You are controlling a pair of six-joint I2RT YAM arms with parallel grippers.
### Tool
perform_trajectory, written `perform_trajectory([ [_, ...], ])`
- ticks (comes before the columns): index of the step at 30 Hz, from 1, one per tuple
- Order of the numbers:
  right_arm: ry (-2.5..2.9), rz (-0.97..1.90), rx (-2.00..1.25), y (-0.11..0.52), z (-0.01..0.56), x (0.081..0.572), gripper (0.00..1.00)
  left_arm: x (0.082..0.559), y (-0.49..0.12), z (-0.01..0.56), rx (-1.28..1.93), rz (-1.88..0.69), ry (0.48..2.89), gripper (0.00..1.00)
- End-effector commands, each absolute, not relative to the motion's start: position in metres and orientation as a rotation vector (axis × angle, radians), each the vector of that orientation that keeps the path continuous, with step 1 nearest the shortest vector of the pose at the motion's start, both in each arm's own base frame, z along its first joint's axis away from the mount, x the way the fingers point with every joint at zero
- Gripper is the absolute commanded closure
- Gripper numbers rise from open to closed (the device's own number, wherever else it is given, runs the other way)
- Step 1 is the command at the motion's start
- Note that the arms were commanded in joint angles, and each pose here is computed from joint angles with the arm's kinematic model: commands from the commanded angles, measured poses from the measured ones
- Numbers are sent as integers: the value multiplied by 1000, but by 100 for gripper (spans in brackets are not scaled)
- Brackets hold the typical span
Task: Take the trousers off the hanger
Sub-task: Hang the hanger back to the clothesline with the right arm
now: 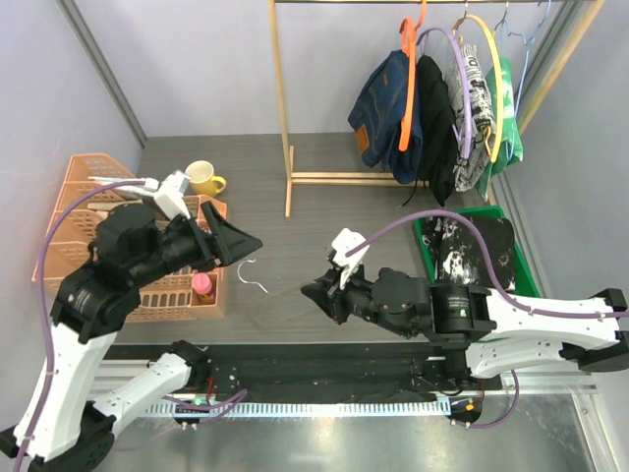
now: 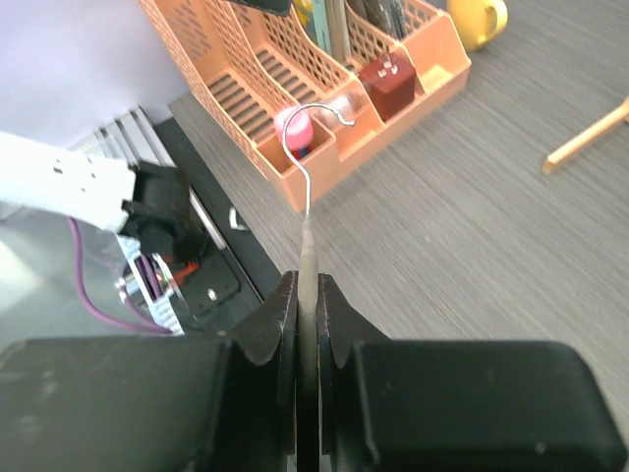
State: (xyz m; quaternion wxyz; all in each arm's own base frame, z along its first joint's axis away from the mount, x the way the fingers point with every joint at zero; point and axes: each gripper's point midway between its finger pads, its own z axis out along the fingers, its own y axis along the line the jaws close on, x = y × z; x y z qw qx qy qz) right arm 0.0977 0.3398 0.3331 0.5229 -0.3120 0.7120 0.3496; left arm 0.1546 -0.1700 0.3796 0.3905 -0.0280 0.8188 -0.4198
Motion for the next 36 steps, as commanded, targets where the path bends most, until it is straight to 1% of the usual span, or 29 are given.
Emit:
perform_trajectory([
  [1, 1718, 787, -756, 324, 320, 101, 99, 144, -177, 351, -143, -1086, 2291, 29],
  [6, 1666, 744, -768, 312, 330, 106, 99, 144, -174, 303, -345, -981, 2507, 29],
  [12, 1621, 757, -795, 306, 347, 104, 99, 140, -183, 281, -503, -999, 2639, 29],
  [14, 1610, 773, -799, 306, 352, 102, 99, 141, -186, 275, -578, -1005, 2663, 29],
  [16, 1603, 769, -811, 306, 355, 101, 99, 142, -188, 270, -624, -1003, 2681, 32],
  [20, 1594, 787, -829, 309, 359, 98, 99, 152, -186, 263, -714, -932, 2694, 33],
  [26, 1575, 811, -842, 311, 367, 95, 99, 165, -189, 254, -764, -885, 2702, 36],
  [27, 1571, 814, -852, 312, 368, 94, 99, 167, -190, 253, -764, -879, 2705, 44],
  [29, 1567, 791, -882, 315, 365, 95, 99, 170, -194, 254, -762, -897, 2705, 56],
  [30, 1568, 774, -892, 315, 363, 96, 99, 170, -196, 255, -758, -912, 2712, 69],
  [31, 1570, 745, -902, 314, 360, 98, 99, 169, -200, 254, -754, -928, 2734, 75],
  [33, 1559, 694, -948, 316, 354, 100, 99, 167, -199, 255, -762, -902, 2756, 86],
  [35, 1538, 655, -1000, 317, 347, 98, 99, 166, -193, 251, -779, -842, 2772, 89],
  [36, 1514, 600, -1034, 317, 345, 101, 99, 165, -190, 250, -785, -815, 2784, 93],
])
